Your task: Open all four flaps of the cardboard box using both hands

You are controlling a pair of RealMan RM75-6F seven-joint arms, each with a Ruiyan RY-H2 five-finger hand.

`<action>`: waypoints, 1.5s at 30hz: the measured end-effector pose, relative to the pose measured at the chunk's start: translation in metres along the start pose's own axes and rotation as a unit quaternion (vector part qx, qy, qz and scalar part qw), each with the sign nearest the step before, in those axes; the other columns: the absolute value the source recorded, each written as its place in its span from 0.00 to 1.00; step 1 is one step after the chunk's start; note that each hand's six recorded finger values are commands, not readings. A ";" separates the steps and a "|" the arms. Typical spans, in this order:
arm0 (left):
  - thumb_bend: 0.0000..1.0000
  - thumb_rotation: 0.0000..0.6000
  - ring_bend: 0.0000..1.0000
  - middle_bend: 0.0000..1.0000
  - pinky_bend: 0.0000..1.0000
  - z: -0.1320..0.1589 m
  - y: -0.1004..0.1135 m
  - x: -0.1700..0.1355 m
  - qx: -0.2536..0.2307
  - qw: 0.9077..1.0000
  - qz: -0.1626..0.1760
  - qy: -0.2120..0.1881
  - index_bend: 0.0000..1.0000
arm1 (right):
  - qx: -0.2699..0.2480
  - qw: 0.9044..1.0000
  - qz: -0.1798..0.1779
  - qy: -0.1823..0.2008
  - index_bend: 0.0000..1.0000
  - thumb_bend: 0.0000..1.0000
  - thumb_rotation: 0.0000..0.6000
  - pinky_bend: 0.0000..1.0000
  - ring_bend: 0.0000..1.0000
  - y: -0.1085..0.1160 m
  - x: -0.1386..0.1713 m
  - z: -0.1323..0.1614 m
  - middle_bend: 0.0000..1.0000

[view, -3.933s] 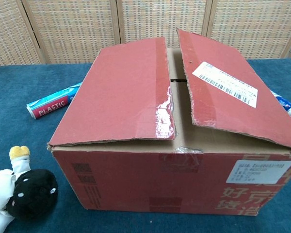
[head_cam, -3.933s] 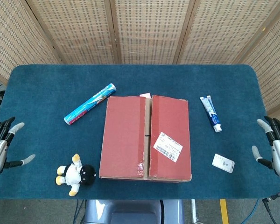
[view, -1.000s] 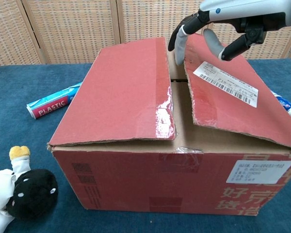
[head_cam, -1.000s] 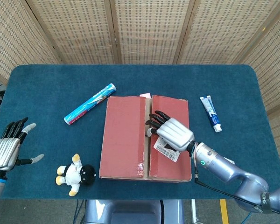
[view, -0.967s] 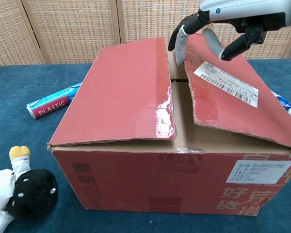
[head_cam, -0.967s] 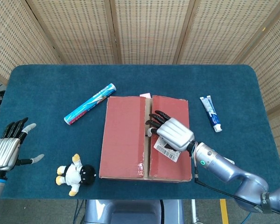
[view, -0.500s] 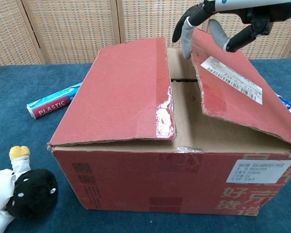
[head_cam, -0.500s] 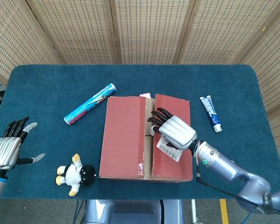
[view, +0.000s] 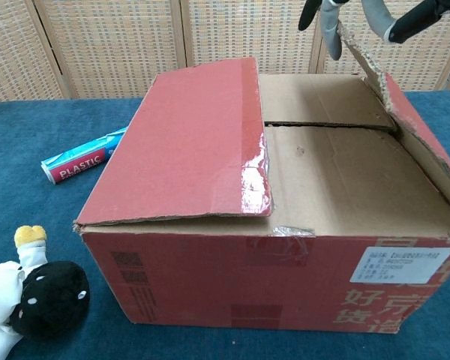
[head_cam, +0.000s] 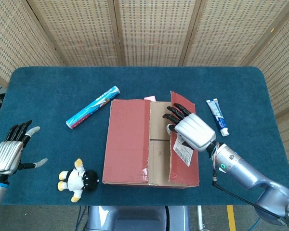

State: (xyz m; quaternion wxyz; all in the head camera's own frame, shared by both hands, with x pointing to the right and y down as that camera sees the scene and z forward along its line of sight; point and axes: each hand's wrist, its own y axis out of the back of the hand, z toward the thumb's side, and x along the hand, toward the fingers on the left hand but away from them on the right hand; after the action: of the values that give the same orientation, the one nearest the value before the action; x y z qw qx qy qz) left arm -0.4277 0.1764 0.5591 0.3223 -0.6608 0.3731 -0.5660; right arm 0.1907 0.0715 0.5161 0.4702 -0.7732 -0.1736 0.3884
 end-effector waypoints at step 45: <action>0.06 0.71 0.00 0.00 0.00 0.007 0.003 0.001 0.009 1.000 0.000 -0.009 0.14 | 0.061 0.984 0.002 -0.168 0.48 1.00 1.00 0.00 0.00 0.043 0.087 -0.097 0.20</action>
State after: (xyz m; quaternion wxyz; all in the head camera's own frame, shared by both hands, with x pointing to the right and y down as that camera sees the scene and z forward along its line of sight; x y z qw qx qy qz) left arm -0.4211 0.1743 0.5558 0.3316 -0.6627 0.3654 -0.5633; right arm 0.3165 0.0481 0.4660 0.4800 -0.6668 -0.2246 0.5240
